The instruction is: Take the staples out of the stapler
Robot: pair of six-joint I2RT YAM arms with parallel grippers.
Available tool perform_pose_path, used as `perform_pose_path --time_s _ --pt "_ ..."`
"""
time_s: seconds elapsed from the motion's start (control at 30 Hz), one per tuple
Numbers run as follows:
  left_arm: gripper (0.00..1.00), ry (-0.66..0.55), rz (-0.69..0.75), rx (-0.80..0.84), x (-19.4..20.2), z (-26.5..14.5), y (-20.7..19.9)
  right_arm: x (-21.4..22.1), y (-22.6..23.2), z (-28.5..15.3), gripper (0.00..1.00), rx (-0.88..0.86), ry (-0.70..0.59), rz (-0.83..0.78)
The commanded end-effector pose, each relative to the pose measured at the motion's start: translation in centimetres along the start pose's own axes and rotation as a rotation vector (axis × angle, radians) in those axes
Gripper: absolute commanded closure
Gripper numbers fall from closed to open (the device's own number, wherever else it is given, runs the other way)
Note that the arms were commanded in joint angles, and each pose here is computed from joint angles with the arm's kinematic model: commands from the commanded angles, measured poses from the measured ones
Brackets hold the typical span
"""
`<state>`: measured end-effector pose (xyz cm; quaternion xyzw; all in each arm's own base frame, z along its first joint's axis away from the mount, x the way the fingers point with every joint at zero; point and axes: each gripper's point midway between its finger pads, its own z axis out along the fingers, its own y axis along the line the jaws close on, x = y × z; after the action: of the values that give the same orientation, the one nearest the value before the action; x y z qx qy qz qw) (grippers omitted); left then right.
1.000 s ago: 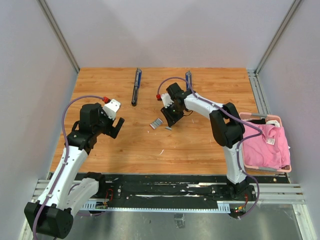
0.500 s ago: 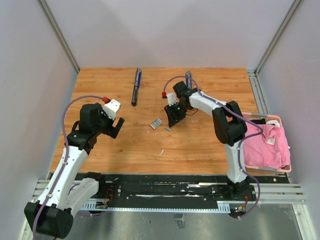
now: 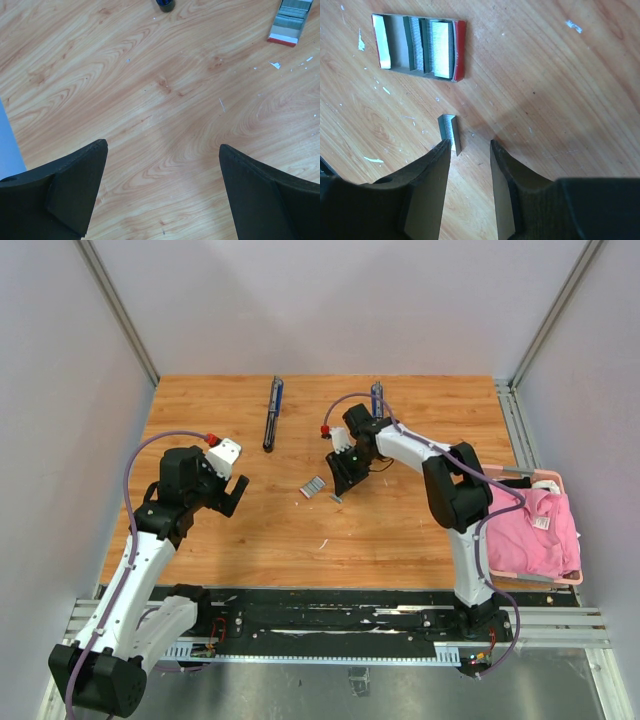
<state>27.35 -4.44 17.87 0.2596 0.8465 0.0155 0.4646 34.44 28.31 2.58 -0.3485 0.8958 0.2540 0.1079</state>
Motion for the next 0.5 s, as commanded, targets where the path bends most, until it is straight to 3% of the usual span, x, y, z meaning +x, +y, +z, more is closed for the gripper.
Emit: perform_pose_path --time_s 0.0,0.47 --pt "0.02 -0.012 0.005 -0.003 -0.08 0.0 0.07 3.21 -0.39 2.09 0.6 0.06 0.127 -0.011" --pt "0.02 -0.014 0.005 -0.002 -0.13 -0.04 0.05 3.78 -1.15 2.5 0.63 0.145 0.163 -0.048"
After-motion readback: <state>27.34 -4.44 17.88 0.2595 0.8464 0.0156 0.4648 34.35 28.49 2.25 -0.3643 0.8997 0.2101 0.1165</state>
